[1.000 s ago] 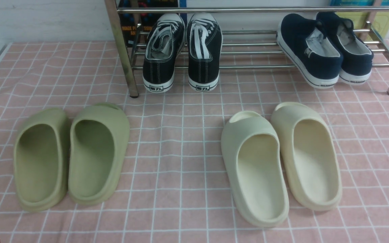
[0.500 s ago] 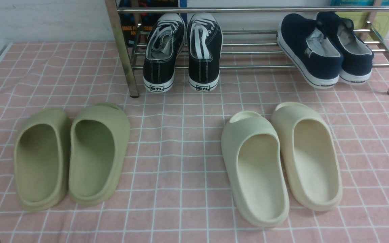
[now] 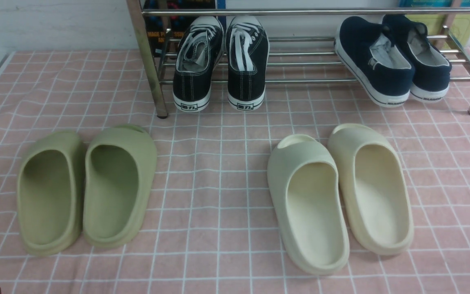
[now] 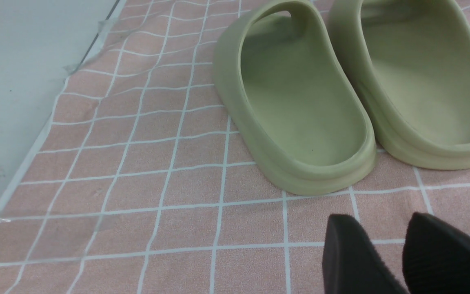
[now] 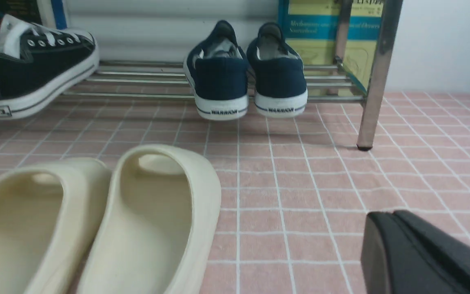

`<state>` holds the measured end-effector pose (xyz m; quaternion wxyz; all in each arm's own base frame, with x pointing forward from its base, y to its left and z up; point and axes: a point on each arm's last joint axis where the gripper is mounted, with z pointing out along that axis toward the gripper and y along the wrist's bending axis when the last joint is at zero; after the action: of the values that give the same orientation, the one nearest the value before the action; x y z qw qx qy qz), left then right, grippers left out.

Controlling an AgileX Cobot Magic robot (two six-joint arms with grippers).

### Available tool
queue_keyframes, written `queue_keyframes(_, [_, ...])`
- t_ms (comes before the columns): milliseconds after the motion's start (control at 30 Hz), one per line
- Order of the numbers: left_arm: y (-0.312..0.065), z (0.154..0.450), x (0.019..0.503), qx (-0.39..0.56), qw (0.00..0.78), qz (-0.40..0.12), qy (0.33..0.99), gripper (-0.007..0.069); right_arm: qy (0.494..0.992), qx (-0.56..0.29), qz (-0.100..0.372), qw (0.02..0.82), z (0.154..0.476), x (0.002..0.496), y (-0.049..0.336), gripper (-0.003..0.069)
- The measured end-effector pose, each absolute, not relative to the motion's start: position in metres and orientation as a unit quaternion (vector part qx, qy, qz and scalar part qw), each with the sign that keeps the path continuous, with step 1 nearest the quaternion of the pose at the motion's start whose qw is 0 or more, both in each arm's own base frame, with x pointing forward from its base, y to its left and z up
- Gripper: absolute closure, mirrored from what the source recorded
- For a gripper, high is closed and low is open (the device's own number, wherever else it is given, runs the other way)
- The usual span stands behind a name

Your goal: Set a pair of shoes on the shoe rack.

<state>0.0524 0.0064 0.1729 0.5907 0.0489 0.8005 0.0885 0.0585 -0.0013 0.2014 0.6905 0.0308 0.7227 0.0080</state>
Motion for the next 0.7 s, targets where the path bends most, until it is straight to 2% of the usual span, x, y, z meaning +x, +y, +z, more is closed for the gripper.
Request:
queue_keyframes(200, [0.006,0.173,0.052,0.049,0.591,0.089,0.8,0.0389,0.749,0.057,0.022,0.659,0.187,0.056,-0.002,0.0667])
queue_keyframes(367, [0.006,0.173,0.052,0.05,0.591,0.09,0.8,0.0389,0.785,0.057,0.013,0.617,0.177,0.054,-0.003,0.0667])
queue_keyframes(700, [0.006,0.173,0.052,0.05,0.591,0.09,0.8,0.0389,0.799,0.016,-0.023,0.601,0.175,0.053,-0.004,0.0667])
